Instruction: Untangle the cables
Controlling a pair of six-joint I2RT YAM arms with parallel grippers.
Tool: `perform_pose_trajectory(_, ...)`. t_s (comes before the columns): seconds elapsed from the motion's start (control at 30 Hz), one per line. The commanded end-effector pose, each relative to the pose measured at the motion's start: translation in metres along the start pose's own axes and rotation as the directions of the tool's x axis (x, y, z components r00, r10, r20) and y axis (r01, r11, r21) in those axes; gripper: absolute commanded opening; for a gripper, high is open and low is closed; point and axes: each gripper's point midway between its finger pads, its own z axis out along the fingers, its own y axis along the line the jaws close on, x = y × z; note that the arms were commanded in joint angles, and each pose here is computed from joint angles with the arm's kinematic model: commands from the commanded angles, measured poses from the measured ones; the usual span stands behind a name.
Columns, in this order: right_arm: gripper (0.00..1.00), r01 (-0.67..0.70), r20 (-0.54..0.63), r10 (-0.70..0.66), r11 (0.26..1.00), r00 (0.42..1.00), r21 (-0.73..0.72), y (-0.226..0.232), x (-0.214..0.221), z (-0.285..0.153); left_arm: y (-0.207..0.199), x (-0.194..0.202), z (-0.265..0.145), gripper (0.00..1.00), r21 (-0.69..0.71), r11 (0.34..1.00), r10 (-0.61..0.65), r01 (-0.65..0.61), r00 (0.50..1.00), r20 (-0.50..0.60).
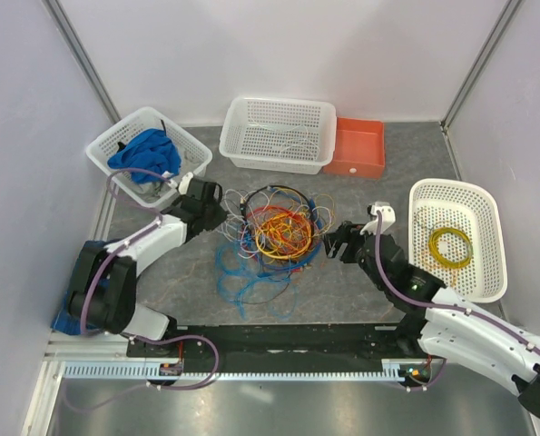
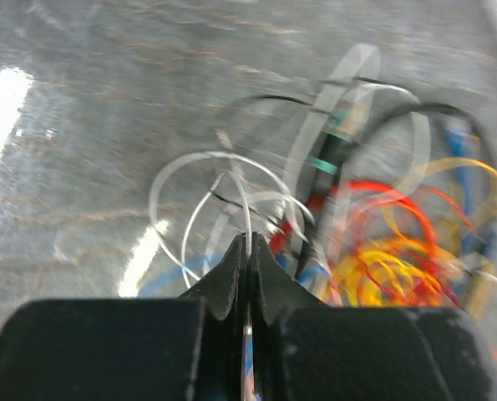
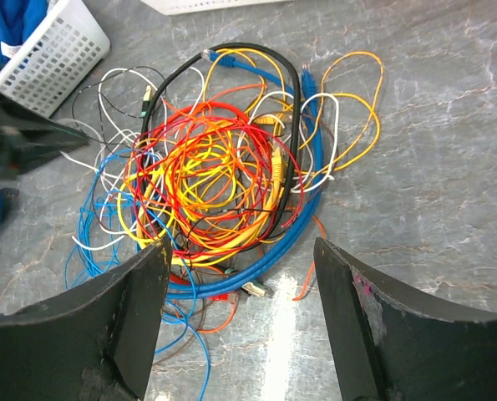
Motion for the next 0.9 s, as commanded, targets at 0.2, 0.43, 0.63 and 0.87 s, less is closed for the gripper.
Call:
perform_pose_trajectory(0.2, 0.77, 0.057, 0.043, -0.050, 0.982, 0.998, -0.178, 0.037, -0.019, -0.007, -0.153, -0.064, -0.209, 0.02, 0.592, 0.757, 0.196, -0.278, 0.960, 0.200)
perform_pose_trajectory(0.43, 0.76, 0.085, 0.066, -0.068, 0.948, 0.995, -0.307, 0.069, -0.036, -0.016, -0.205, -0.054, -0.294, 0.02, 0.720, 0.568, 0.307, -0.398, 0.915, 0.263)
perform_pose_trajectory(0.63, 0.77, 0.091, 0.116, -0.052, 0.926, 0.992, -0.366, 0.087, -0.056, -0.024, -0.227, -0.049, -0.325, 0.02, 0.758, 0.484, 0.341, -0.438, 0.892, 0.297)
perform_pose_trajectory(0.87, 0.78, 0.111, 0.109, -0.068, 0.886, 0.992, -0.451, 0.114, -0.048, -0.004, -0.240, -0.031, -0.328, 0.02, 0.807, 0.432, 0.377, -0.403, 0.893, 0.244)
